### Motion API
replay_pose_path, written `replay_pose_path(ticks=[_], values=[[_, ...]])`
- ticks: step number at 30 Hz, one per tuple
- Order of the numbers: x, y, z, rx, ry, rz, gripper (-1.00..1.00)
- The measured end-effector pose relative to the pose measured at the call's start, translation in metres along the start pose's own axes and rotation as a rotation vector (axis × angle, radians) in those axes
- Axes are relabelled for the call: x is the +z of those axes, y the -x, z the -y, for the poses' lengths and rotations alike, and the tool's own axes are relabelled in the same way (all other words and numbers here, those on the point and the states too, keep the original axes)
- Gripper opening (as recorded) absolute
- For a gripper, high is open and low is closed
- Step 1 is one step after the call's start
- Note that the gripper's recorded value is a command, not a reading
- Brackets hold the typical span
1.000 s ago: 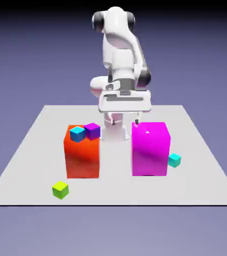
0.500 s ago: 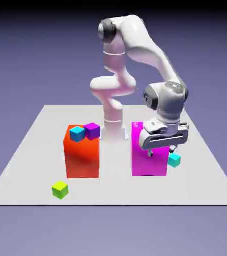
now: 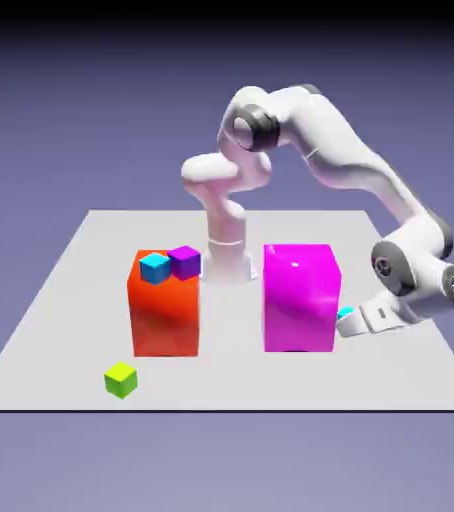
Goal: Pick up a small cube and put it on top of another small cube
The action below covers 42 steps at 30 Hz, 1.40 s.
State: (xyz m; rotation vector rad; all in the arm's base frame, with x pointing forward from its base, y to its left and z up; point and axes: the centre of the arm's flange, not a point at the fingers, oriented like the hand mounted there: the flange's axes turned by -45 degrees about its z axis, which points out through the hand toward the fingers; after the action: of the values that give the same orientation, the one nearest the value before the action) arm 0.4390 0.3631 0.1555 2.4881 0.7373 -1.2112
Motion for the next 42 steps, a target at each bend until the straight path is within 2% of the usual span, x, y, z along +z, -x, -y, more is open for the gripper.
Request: replay_pose_path(ticks=[11, 18, 19, 29, 38, 42], values=[[0.076, -0.045, 0.084, -0.088, 0.136, 0.469, 0.00], [0.126, -0.040, 0.078, -0.088, 0.136, 0.469, 0.00], [0.132, -0.039, 0.077, -0.088, 0.136, 0.469, -1.00], [0.076, -0.036, 0.083, -0.096, 0.140, 0.487, -1.00], [-0.045, 0.047, -0.027, 0.102, 0.013, 0.319, -1.00], [-0.053, 0.096, -0.157, 0.166, -0.127, 0.342, -1.00]])
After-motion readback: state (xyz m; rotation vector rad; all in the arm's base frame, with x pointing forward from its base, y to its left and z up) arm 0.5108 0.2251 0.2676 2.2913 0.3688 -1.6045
